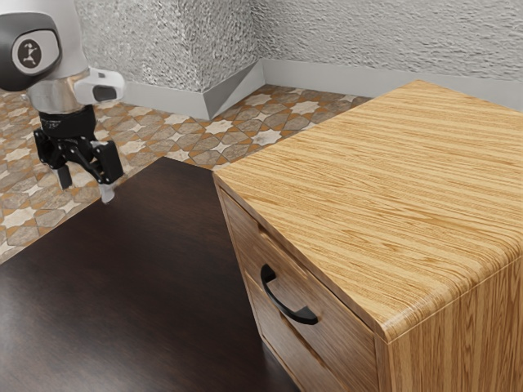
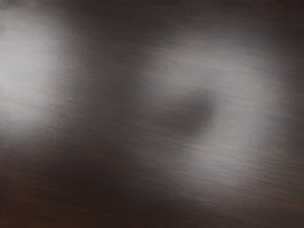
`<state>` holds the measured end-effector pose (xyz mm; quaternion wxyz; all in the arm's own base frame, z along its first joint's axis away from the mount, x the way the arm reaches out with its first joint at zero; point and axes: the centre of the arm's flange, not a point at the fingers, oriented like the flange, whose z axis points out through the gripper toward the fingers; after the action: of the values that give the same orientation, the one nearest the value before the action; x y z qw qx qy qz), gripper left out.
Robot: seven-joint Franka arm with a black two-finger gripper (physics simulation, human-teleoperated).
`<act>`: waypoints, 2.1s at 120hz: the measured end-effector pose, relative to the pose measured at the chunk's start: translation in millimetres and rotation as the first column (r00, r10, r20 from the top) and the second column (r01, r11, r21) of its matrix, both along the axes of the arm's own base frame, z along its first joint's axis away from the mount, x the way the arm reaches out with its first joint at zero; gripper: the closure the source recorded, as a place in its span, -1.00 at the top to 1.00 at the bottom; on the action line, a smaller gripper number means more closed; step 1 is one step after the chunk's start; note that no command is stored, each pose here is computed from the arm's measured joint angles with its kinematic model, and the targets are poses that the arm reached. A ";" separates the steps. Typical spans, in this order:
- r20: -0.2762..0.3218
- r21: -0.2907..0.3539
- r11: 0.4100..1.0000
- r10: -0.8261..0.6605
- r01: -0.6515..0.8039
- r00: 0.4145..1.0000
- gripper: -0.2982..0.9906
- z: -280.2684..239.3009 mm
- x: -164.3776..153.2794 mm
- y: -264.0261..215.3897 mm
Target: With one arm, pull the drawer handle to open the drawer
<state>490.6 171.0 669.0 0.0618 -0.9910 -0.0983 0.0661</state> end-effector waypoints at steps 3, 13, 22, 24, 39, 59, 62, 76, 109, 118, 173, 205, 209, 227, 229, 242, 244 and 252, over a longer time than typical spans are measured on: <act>0.019 0.007 1.000 0.005 -0.005 1.000 0.54 1.6 0.1 7.0; 0.066 0.021 1.000 0.002 -0.003 0.998 0.54 5.3 2.7 17.9; 0.104 0.033 0.999 -0.027 0.024 0.994 0.54 12.3 7.0 12.8; 0.118 0.037 0.999 -0.037 0.033 0.992 0.54 17.4 8.0 9.9; 0.267 0.090 0.989 -0.141 0.122 0.953 0.54 92.3 3.3 -30.8; 0.310 0.094 0.965 -0.262 0.244 0.914 0.54 139.5 -24.0 -82.6; 0.302 0.092 0.965 -0.263 0.247 0.916 0.54 139.2 -25.8 -82.3; 0.253 0.072 0.966 -0.260 0.249 0.932 0.54 134.9 -34.0 -75.4; 0.174 0.003 0.946 -0.320 0.324 0.931 0.54 163.3 -120.2 -91.7; 0.179 0.035 0.930 -0.367 0.367 0.913 0.54 171.3 -189.2 -106.6; 0.268 0.146 0.881 -0.473 0.450 0.839 0.54 47.6 -384.7 -196.9; 0.252 0.053 0.829 -0.550 0.556 0.796 0.54 17.8 -356.5 -207.9; 0.241 0.049 0.817 -0.568 0.575 0.787 0.54 14.3 -354.5 -209.1; 0.200 0.045 0.728 -0.677 0.684 0.708 0.54 5.7 -347.0 -210.8; 0.197 0.045 0.713 -0.693 0.700 0.694 0.54 5.4 -345.5 -211.3; 0.172 0.050 0.586 -0.803 0.809 0.571 0.54 2.7 -336.2 -211.1; 0.169 0.051 0.566 -0.817 0.823 0.551 0.54 2.2 -335.4 -210.9; 0.158 0.058 0.472 -0.874 0.880 0.459 0.54 2.0 -333.2 -210.9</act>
<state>157.5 -40.0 671.1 0.0628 -0.9031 0.4210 -0.0561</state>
